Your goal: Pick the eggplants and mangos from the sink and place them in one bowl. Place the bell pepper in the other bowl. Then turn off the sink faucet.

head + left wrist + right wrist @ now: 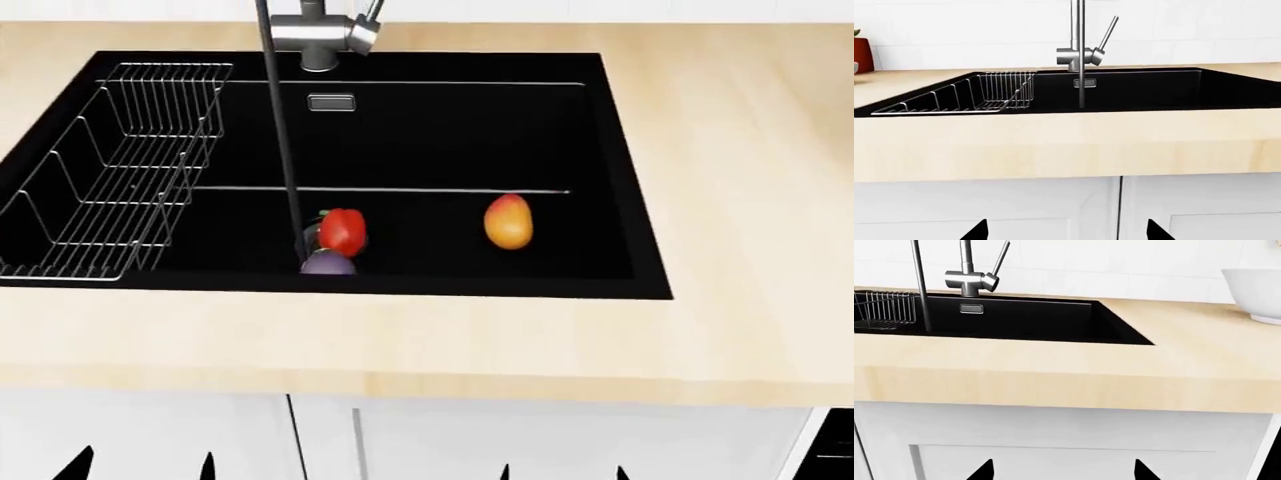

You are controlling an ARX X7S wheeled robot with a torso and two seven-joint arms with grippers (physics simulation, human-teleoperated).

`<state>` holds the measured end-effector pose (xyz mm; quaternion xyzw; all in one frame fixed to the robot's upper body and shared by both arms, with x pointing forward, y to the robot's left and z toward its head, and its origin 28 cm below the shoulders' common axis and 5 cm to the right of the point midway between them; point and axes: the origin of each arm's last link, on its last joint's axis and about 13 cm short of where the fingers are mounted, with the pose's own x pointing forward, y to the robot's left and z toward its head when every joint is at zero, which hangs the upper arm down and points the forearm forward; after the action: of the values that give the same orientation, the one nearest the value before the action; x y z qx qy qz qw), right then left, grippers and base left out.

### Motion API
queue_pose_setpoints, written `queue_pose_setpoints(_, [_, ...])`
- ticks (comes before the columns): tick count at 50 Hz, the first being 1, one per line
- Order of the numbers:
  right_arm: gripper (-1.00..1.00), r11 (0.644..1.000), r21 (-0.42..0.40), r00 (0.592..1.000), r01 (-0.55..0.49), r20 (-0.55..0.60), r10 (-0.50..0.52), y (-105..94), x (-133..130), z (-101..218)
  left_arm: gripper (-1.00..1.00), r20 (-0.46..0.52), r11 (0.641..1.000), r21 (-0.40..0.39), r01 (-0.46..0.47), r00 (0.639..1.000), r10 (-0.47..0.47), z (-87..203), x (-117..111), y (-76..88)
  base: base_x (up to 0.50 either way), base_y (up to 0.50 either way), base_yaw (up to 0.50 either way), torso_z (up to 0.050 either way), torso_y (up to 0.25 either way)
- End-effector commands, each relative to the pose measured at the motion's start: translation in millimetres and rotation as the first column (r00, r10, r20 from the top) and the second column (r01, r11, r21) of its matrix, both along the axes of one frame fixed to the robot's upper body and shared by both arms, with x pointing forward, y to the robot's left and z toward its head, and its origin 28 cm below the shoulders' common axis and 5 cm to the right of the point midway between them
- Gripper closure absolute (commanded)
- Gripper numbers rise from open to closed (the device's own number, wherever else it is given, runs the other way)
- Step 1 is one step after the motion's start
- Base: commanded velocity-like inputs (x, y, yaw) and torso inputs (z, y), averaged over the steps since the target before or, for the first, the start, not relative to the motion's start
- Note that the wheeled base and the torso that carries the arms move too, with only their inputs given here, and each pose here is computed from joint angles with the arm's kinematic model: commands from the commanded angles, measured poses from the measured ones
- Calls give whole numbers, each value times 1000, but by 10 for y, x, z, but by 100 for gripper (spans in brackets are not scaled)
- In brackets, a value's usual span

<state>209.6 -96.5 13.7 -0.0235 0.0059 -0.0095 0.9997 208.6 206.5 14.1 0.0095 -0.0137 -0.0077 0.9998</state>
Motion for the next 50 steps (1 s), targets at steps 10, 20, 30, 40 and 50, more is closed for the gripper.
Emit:
queue_pose_setpoints(10, [-100,1000,-13,1000,10,-5,-10,-2,2,1,-100,0,1000,-2,2,1000,-2,1,-1,3,0,0,0,50,0])
queue_pose_setpoints(20, [-100,1000,-12,1000,6,-4,-6,-1,7,3,-100,2,1000,-4,4,1000,-4,2,-1,1,0,0,0,50,0])
queue_pose_setpoints(30, [-100,1000,-11,1000,16,-3,-17,-11,-6,6,-100,-6,999,23,27,1000,-26,-8,-21,-16,0,0,0,5,0])
queue_pose_setpoints(40, [-100,1000,-3,999,18,-31,-18,-13,-10,-34,-100,6,999,18,50,999,-50,9,-33,-42,0,0,0,0,0])
queue_pose_setpoints(50, [-100,997,-74,999,3,-52,-6,20,-9,69,-100,31,999,3,45,999,-45,100,-53,-34,0,0,0,0,0])
